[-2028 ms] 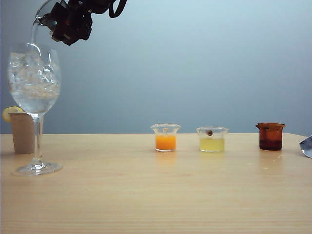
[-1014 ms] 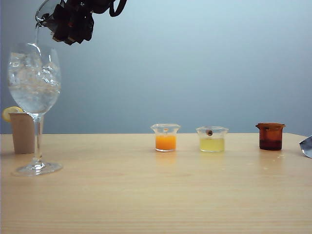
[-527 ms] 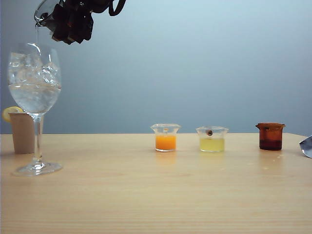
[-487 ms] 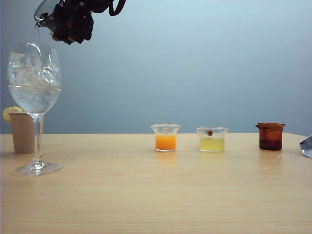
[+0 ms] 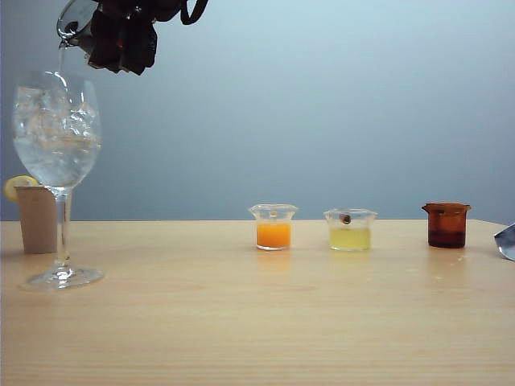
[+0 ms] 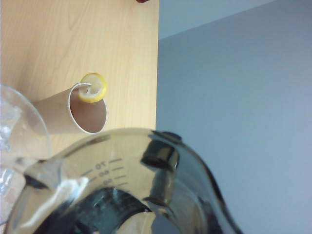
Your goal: Pick up the first measuring cup from the left, pour the coconut rum inside into the goblet, and finally put the measuring cup back in its original place.
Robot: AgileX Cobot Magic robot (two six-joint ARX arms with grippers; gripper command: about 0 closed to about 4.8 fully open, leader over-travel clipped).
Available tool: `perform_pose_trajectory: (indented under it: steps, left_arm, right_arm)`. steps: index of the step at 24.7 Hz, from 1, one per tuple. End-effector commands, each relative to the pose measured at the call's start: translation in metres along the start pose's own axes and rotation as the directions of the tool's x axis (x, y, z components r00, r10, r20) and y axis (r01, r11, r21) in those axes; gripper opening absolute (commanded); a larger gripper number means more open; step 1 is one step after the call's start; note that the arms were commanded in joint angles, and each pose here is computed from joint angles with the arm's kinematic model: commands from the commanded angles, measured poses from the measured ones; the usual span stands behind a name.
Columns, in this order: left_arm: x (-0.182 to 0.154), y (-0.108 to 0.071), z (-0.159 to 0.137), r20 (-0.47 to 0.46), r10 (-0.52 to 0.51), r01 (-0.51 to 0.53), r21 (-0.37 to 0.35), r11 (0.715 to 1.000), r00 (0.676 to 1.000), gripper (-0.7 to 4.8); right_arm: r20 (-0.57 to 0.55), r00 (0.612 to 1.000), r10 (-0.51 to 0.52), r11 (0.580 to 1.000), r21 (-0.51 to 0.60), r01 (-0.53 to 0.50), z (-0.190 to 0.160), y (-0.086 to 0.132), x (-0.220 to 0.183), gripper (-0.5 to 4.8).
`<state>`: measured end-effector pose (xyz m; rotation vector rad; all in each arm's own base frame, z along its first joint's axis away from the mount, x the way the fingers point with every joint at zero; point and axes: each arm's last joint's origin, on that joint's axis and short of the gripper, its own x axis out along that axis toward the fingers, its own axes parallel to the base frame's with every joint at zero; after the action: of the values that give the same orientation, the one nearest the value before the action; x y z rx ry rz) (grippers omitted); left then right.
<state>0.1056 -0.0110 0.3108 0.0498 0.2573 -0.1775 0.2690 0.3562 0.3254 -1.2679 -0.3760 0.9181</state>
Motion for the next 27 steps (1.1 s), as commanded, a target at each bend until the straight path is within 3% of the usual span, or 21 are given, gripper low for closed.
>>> perform_pose_trajectory:
  steps: [1,27]
  left_arm:
    - [-0.0008,0.0002,0.0016,0.012,0.004,-0.004,0.001,1.000,1.000,-0.04]
    - [-0.0008,0.0002,0.0017,0.012,0.004,-0.004,0.001,1.000,1.000,-0.04]
  right_arm:
    - [0.017,0.999,-0.043,0.999,-0.024,0.044,0.0041,-0.0073,-0.0030,0.84]
    - [0.025,0.999,-0.040,0.968,-0.247,0.045,0.0047,-0.0069,-0.0029,0.84]
